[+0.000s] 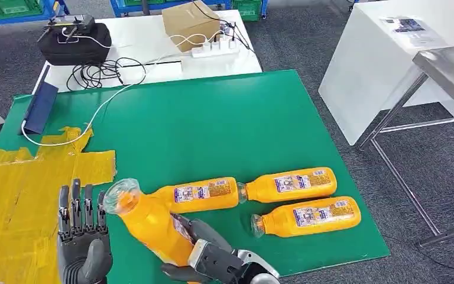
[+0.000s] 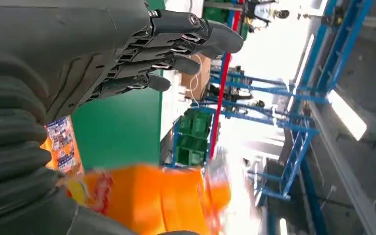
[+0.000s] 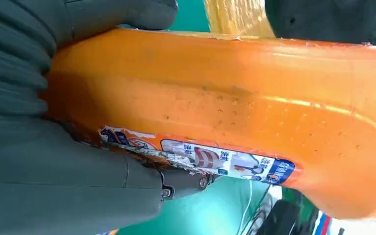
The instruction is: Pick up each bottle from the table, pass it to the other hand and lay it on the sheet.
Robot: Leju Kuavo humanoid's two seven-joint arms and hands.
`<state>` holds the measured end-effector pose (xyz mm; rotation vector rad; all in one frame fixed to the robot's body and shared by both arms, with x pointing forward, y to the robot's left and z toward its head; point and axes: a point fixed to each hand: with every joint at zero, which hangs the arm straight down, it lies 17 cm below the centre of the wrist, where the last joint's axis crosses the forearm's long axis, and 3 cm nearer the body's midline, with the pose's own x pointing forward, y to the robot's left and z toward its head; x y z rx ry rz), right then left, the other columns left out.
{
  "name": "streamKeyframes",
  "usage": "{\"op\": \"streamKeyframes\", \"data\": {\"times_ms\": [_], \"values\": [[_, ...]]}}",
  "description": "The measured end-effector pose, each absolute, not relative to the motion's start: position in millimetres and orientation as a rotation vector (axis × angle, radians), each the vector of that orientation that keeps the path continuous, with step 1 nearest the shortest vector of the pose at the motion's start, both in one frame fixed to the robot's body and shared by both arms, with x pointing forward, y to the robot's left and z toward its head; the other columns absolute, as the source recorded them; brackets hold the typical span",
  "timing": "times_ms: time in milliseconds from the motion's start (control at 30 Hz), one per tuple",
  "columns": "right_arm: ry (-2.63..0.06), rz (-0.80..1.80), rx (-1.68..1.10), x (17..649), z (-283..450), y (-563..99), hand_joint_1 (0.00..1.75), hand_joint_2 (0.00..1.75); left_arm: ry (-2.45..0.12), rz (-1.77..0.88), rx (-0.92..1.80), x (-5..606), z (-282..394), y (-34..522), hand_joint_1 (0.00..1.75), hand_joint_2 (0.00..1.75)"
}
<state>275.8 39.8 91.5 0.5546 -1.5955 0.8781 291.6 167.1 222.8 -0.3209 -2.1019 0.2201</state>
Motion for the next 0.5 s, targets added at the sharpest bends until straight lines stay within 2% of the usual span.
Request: {"op": "streamKeyframes", "data": {"times_ms": [500], "values": [[-1.599,1.084,0.563,281.7,99.3,64.2,1.75,1.75,-2.115,0.043,-0.369,282.7,224.7,135.0,0.0,1.75]]}}
